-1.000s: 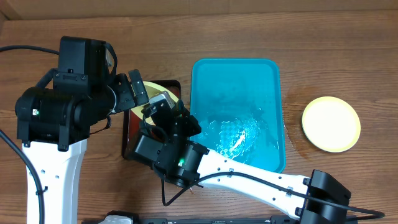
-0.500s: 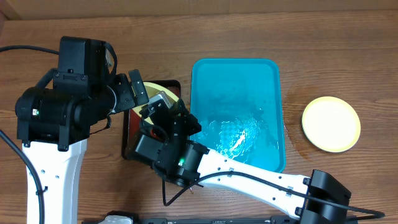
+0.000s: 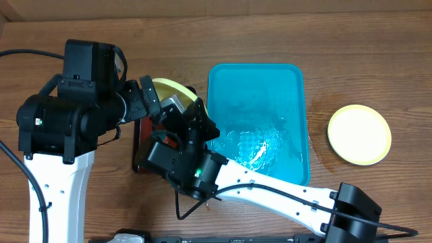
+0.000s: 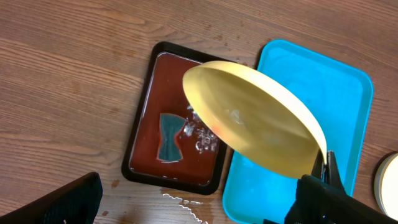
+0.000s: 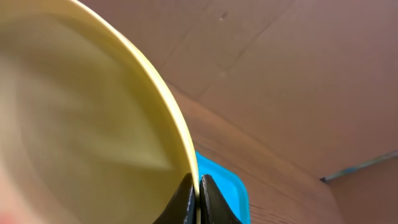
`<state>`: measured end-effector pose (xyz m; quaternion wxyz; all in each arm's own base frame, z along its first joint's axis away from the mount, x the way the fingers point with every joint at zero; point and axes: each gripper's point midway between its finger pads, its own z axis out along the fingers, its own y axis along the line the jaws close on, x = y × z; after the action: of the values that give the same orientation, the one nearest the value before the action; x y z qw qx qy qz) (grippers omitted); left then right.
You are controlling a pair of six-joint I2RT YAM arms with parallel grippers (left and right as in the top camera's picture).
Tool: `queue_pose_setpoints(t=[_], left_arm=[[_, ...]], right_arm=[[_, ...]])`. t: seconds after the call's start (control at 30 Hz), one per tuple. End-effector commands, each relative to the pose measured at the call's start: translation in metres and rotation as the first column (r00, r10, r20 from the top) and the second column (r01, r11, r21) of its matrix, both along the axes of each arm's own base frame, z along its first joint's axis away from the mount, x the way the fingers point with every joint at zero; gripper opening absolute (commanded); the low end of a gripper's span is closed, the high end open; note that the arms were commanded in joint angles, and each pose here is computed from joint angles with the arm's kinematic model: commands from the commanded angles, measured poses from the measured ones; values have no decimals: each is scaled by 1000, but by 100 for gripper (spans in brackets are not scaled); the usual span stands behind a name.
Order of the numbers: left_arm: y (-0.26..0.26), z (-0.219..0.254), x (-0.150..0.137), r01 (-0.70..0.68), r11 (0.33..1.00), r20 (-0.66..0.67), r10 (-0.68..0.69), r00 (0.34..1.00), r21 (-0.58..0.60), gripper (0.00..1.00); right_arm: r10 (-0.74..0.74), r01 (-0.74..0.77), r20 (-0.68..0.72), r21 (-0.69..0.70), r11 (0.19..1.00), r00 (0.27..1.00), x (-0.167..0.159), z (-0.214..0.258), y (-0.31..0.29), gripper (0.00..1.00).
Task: Clean dirty plates on tray and stack at the side
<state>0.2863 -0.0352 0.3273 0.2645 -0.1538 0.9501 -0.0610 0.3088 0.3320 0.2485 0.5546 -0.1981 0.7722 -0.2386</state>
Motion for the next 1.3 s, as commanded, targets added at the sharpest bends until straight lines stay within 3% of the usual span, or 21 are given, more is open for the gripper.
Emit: queue_pose_setpoints(t=[0.0,0.53,0.6,0.67,0.73,0.8,0.87,0.93,1.0,1.13,1.2,1.27], left_arm=[[4,4,2,-7,1000,14,7,1000,19,100],[4,4,2,-7,1000,14,7,1000,19,100],[4,4,2,-7,1000,14,7,1000,19,100],[4,4,2,-7,1000,14,7,1000,19,100],[4,4,2,-7,1000,14,7,1000,19,100],[4,4,2,-7,1000,14,7,1000,19,100],[4,4,2,-7,1000,14,7,1000,19,100],[4,4,2,-7,1000,14,7,1000,19,100],[4,4,2,-7,1000,14,7,1000,19,100],[4,4,2,-7,1000,14,7,1000,19,100],[4,4,2,-7,1000,14,7,1000,19,100],[4,4,2,-7,1000,14,7,1000,19,100]], right_arm=[[-34,30,60,58,998,998,1,33,-10,4],[-37,34,62,60,998,997,1,34,-10,4],[13,-15,18,99,995,1000,1,27,1,4],[55,-54,-14,52,997,998,-3,21,6,4],[-2,1,28,25,1000,1000,0,28,-6,4],[6,-7,10,95,995,1000,2,24,-3,4],[65,-63,-38,47,997,997,-1,17,5,4],[2,-2,11,-23,1000,1000,2,25,-10,4],[-24,23,25,24,999,999,6,27,-14,4],[-12,12,8,-28,1000,1000,2,23,-15,4],[-52,52,-5,95,994,999,8,18,-20,4],[-13,40,-120,226,973,993,13,-4,-14,4]])
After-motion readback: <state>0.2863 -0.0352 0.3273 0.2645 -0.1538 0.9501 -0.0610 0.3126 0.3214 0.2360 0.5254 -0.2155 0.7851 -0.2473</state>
